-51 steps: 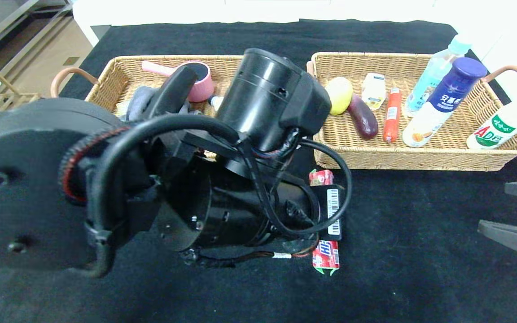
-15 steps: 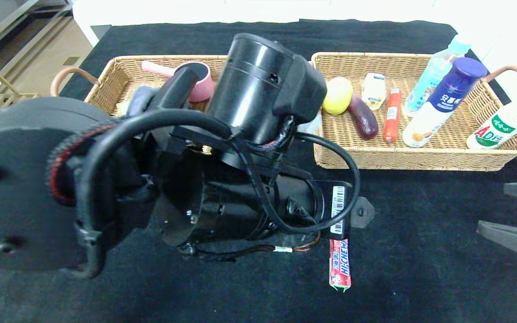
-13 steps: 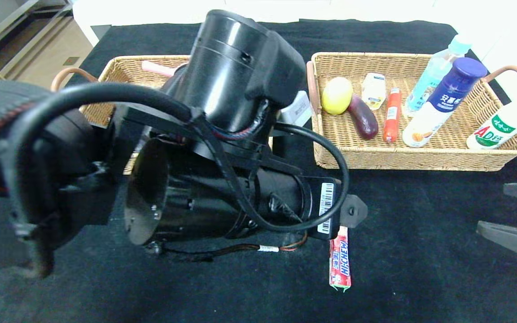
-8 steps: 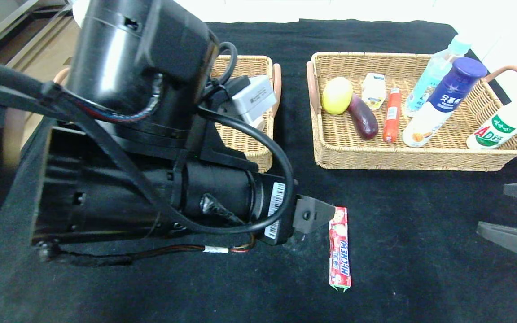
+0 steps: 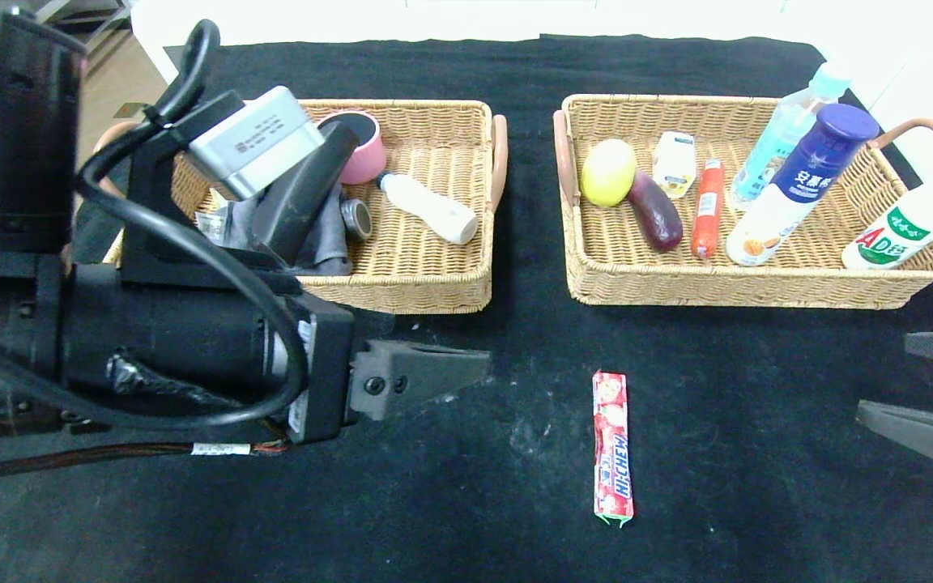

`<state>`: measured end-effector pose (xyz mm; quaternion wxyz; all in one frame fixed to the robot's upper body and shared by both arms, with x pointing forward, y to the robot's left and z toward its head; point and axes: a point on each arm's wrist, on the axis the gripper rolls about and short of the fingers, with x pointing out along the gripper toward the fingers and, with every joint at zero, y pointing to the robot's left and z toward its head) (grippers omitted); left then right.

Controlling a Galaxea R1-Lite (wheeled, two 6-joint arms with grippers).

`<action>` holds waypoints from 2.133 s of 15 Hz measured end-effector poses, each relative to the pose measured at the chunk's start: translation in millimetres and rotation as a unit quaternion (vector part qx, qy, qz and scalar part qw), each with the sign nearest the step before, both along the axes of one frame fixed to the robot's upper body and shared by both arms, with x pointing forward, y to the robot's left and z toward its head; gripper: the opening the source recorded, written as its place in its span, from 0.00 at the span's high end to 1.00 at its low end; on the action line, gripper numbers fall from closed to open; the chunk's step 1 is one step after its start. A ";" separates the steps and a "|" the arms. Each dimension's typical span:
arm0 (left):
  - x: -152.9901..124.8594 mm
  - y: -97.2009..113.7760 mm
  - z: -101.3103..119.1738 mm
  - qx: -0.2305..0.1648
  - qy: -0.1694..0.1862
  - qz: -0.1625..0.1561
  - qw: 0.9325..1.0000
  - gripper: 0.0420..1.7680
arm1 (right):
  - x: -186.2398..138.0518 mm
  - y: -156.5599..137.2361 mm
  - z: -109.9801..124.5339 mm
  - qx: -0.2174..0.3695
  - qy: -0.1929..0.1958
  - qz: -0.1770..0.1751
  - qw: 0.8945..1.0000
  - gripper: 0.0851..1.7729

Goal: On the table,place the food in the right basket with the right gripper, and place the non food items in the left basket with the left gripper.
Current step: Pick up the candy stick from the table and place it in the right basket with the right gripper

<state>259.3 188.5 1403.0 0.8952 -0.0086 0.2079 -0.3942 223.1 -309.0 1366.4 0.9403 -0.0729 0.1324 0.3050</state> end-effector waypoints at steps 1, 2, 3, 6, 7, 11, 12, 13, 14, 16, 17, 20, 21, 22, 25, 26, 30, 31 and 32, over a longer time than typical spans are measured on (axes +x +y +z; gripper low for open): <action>-0.9 8.7 -0.6 -0.008 -0.009 -0.002 1.000 0.04 | 0.4 0.1 -0.2 0.000 0.001 0.000 1.000 0.04; -1.8 18.2 -2.5 -0.016 -0.014 0.002 1.000 0.04 | 0.6 0.1 -0.3 0.000 0.001 0.000 1.000 0.04; -2.7 25.9 -3.3 -0.024 -0.022 0.007 0.999 0.04 | 1.0 0.1 -0.4 0.000 0.001 -0.001 1.000 0.04; -7.6 41.5 -7.3 -0.029 -0.037 0.028 0.998 0.04 | 2.9 0.3 -0.8 -0.001 0.004 -0.003 1.000 0.04; -9.2 44.7 -8.2 -0.027 -0.039 0.033 0.998 0.03 | 3.9 0.2 -1.1 -0.003 0.005 -0.008 1.000 0.04; -10.8 56.5 -16.1 0.005 -0.058 0.049 0.997 0.03 | 7.4 0.3 -1.3 -0.007 0.008 -0.018 1.000 0.04; -10.7 59.0 -19.0 0.023 -0.068 0.055 0.996 0.03 | 8.1 0.5 -1.5 -0.007 0.009 -0.018 1.000 0.04; -11.0 61.2 -22.1 0.040 -0.077 0.062 0.994 0.03 | 8.9 0.6 -1.5 -0.007 0.010 -0.018 1.000 0.04; -12.1 62.9 -25.0 0.053 -0.081 0.067 0.993 0.03 | 9.8 0.7 -1.5 -0.007 0.011 -0.019 1.000 0.04; -14.2 64.7 -28.4 0.062 -0.082 0.069 0.992 0.03 | 12.8 0.5 -2.0 -0.011 0.014 -0.033 0.999 0.04; -14.6 65.2 -29.2 0.066 -0.083 0.070 0.992 0.03 | 14.0 0.7 -2.5 -0.012 0.016 -0.036 0.999 0.04; -14.7 66.1 -30.9 0.080 -0.088 0.083 0.989 0.03 | 16.2 2.3 -3.0 -0.012 0.017 -0.033 0.999 0.04; -14.6 66.1 -30.9 0.079 -0.089 0.084 0.989 0.03 | 16.6 2.5 -3.1 -0.013 0.018 -0.033 0.999 0.04; -14.7 66.1 -30.8 0.079 -0.090 0.084 0.989 0.03 | 17.0 2.5 -3.3 -0.013 0.018 -0.034 0.999 0.04; -15.2 66.3 -31.8 0.080 -0.090 0.083 0.989 0.03 | 18.4 2.7 -3.1 -0.011 0.005 -0.034 0.999 0.04; -15.3 66.4 -32.1 0.080 -0.090 0.083 0.989 0.03 | 19.2 2.6 -2.8 -0.010 -0.003 -0.034 0.999 0.04; -16.4 66.3 -33.2 0.079 -0.091 0.081 0.989 0.03 | 20.2 2.8 -5.1 -0.005 -0.014 -0.034 0.999 0.04; -16.6 66.5 -33.0 0.079 -0.092 0.081 0.989 0.03 | 19.9 2.9 -5.2 -0.002 -0.012 -0.035 0.999 0.04; -17.2 66.9 -32.6 0.079 -0.093 0.082 0.989 0.03 | 19.9 3.1 -5.2 0.000 -0.011 -0.036 0.999 0.04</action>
